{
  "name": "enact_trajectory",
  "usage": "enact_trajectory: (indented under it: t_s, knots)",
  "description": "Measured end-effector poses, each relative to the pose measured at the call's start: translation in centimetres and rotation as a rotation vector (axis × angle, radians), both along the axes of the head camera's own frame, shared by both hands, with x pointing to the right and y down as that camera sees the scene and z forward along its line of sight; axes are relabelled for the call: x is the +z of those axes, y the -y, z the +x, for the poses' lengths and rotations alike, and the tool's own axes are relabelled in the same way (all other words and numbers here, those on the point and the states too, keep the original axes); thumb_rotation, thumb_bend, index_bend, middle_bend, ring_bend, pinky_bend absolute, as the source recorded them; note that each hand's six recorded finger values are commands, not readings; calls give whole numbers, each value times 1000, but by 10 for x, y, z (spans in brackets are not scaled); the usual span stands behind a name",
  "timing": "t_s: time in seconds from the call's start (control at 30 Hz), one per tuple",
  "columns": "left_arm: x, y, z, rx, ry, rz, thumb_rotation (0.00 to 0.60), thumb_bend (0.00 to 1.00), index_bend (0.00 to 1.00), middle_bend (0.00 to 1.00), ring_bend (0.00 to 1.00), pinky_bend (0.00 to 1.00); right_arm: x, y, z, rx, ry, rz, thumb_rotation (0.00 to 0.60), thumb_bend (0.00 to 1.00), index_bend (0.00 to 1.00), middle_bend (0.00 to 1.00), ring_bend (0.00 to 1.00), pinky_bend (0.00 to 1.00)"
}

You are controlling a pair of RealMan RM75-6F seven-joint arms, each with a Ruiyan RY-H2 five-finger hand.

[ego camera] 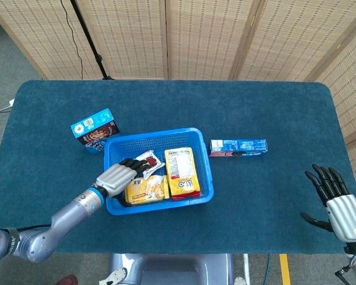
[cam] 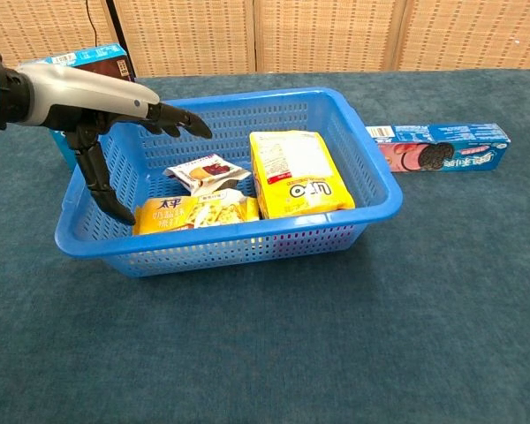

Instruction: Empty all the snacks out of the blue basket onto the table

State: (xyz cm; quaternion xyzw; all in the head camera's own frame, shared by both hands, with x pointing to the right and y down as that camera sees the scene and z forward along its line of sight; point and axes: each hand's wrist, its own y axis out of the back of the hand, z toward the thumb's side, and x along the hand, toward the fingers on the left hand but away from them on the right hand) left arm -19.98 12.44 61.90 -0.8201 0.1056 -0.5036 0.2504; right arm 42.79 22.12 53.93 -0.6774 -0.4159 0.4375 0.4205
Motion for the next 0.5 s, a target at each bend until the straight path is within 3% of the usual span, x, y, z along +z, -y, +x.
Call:
enact_trajectory:
  t_s: [0.5]
  knots:
    - [30, -4, 3, -21, 146, 9, 600, 19, 0, 0, 0, 0, -5, -1, -3, -11, 29, 21, 600, 0, 0, 0, 0, 0]
